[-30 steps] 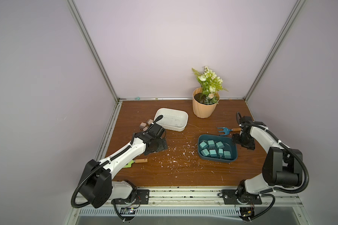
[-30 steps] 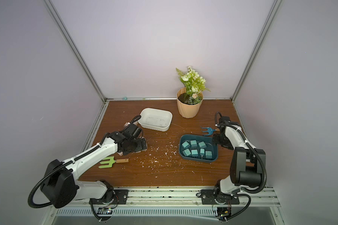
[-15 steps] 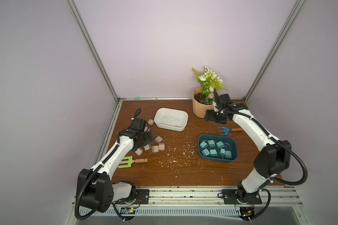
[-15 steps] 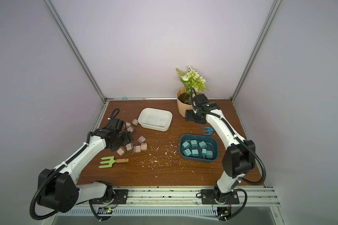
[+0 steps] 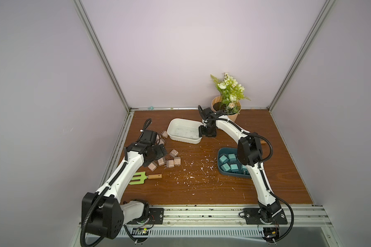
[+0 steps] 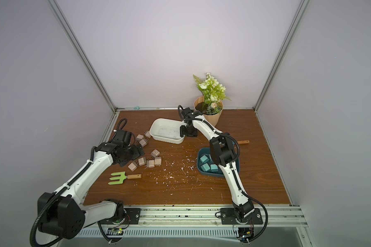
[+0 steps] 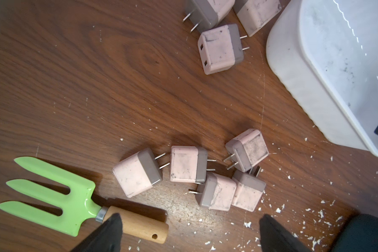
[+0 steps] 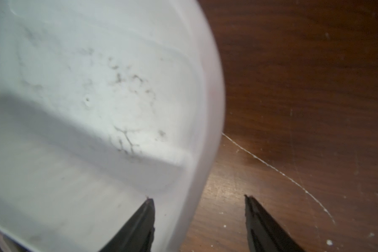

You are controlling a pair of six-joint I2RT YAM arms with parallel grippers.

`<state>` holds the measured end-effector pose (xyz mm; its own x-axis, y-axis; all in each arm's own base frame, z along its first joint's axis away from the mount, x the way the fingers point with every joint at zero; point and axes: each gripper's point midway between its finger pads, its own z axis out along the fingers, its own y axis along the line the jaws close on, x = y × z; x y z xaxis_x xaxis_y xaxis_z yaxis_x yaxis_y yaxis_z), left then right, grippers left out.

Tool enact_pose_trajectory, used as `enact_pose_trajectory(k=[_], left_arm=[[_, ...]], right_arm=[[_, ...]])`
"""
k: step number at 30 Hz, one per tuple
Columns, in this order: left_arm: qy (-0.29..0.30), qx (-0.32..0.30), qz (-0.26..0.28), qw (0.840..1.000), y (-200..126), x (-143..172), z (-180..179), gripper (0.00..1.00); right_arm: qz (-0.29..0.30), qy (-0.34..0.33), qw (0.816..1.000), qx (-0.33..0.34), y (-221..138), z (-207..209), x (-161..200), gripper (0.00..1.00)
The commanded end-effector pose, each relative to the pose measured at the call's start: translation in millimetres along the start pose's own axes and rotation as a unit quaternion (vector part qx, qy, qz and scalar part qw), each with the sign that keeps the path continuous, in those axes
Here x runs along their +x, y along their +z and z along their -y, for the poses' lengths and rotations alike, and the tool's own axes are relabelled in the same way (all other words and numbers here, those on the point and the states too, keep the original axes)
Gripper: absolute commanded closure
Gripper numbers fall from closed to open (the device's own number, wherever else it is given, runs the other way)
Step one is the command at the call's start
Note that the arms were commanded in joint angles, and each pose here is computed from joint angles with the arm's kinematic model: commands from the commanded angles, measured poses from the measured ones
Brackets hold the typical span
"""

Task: Place the plugs by color into the storage box
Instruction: Move the storage box to the center of the board.

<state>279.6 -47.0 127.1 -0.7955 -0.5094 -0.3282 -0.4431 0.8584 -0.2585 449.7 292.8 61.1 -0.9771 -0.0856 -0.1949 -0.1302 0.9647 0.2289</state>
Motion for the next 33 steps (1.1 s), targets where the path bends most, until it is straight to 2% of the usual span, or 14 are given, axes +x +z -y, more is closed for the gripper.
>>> enact_pose_trajectory(k=[1,7,18,26,33], left_arm=[[-0.009,-0.014,-0.013,1.0,0.9,6.2,-10.1,0.01],[0.002,-0.013,-0.024,1.0,5.8,3.6,-4.8,0.01],[0.017,0.003,-0.035,0.999,9.9,3.6,3.6,0.01],[0.061,0.007,-0.041,0.997,14.4,-0.6,14.8,0.01],[0.086,0.006,-0.052,0.995,22.9,-1.2,34.5,0.01]], right_arm=[[0.007,-0.013,1.0,0.028,-30.9,12.7,10.9,0.38],[-0.001,-0.022,0.999,0.034,-40.5,23.6,36.1,0.48],[-0.027,-0.062,0.996,0.06,-61.8,45.1,101.8,0.49],[-0.04,-0.116,0.991,0.061,-64.6,55.7,148.5,0.51],[-0.043,-0.148,0.986,0.068,-78.5,65.8,173.6,0.53]])
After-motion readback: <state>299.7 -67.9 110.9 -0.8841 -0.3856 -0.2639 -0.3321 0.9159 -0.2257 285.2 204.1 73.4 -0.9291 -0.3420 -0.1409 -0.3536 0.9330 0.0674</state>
